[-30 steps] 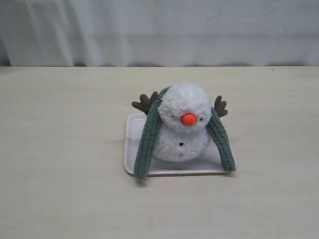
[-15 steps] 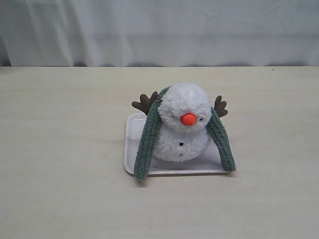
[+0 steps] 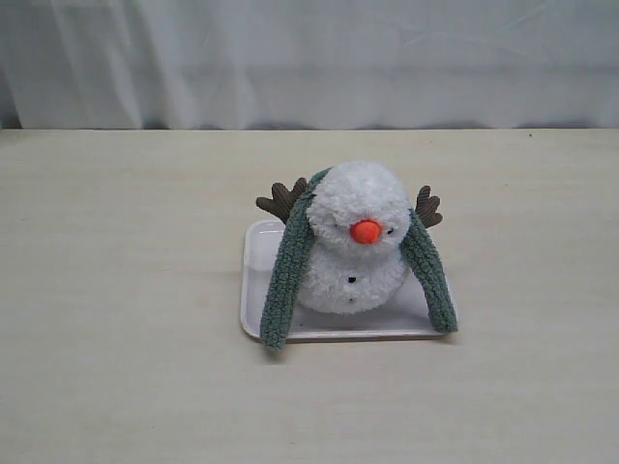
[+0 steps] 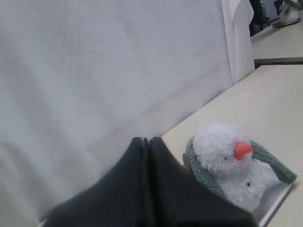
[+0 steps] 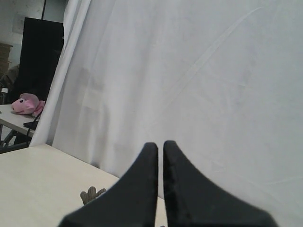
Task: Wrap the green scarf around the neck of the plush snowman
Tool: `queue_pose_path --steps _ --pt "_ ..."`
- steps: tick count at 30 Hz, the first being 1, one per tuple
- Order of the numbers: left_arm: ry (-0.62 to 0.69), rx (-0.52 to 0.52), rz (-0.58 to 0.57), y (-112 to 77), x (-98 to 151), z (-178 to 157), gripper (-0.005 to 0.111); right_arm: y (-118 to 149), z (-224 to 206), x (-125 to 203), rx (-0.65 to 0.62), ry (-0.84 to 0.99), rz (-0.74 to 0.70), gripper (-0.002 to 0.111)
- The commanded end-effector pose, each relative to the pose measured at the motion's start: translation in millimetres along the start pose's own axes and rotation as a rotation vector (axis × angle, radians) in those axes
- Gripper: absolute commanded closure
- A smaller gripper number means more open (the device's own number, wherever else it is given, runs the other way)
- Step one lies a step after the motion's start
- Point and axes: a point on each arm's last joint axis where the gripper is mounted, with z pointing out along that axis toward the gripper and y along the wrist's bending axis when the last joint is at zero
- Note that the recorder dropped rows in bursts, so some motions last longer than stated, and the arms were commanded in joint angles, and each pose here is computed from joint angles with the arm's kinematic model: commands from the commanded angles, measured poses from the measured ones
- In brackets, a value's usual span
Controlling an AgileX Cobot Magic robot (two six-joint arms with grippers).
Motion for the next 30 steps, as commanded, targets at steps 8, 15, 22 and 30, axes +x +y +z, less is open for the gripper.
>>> queue_pose_path --steps 8,15,22,30 --pt "-0.031 -0.237 -0.176 3.0 37.1 -33.0 0.107 -0.3 0.2 1.5 0.006 0.001 0.003 0.104" --pt "-0.042 -0.381 -0.279 3.2 56.1 -45.3 0.107 -0.3 0.2 1.5 0.006 0.001 0.003 0.104" --pt "-0.04 -0.464 -0.284 0.1 74.4 -50.2 0.107 -0.3 0.2 1.5 0.006 0.001 0.003 0.104" --pt "-0.013 -0.565 -0.234 -1.8 90.4 -55.5 0.107 -0.3 0.2 1.5 0.006 0.001 0.003 0.104"
